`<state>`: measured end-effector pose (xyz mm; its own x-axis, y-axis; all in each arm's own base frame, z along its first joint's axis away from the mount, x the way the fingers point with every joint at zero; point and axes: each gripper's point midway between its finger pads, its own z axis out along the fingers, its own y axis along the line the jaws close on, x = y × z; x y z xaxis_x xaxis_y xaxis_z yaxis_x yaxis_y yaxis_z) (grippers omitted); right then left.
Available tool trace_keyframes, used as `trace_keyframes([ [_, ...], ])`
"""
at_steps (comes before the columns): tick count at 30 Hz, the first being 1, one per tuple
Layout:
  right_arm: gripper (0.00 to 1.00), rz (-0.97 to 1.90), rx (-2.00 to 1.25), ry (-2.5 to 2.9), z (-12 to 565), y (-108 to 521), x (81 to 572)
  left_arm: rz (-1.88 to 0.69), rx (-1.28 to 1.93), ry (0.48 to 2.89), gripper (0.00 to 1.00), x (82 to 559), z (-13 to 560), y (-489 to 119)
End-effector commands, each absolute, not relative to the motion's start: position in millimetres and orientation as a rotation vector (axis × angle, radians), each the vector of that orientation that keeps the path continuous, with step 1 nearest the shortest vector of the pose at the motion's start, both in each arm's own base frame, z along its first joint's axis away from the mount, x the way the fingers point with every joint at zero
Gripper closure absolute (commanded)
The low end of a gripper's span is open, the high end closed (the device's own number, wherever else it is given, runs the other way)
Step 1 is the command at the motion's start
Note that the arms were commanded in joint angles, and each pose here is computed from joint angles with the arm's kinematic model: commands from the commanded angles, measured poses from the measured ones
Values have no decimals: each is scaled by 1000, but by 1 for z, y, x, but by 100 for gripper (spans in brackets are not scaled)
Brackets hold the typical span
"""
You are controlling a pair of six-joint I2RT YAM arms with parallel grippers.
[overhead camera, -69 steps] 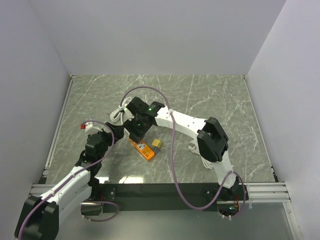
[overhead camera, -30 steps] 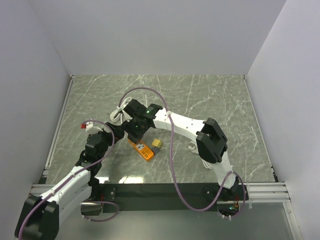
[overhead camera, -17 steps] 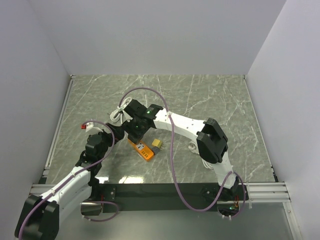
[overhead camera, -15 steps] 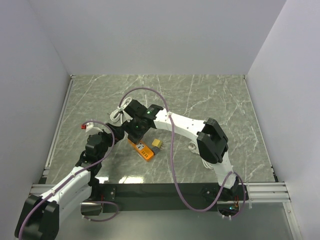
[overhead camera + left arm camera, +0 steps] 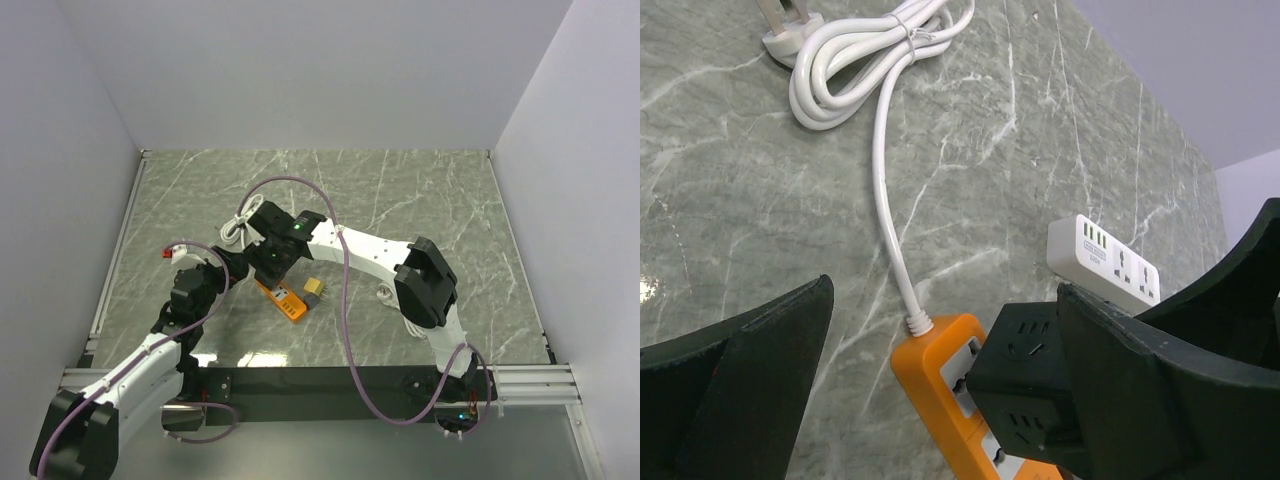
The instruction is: Insert the plug
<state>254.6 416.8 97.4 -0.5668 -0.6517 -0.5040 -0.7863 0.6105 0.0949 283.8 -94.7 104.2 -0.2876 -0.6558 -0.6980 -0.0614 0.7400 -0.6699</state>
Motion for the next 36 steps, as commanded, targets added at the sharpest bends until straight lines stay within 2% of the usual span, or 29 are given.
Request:
trace_keyframes([
  [1, 100, 462, -1157, 2378, 112, 425, 251, -664, -537, 1755, 0, 285, 114, -96],
  [36, 100, 397, -1097, 2484, 81, 419, 261, -688, -526, 1741, 0, 282, 117, -98],
])
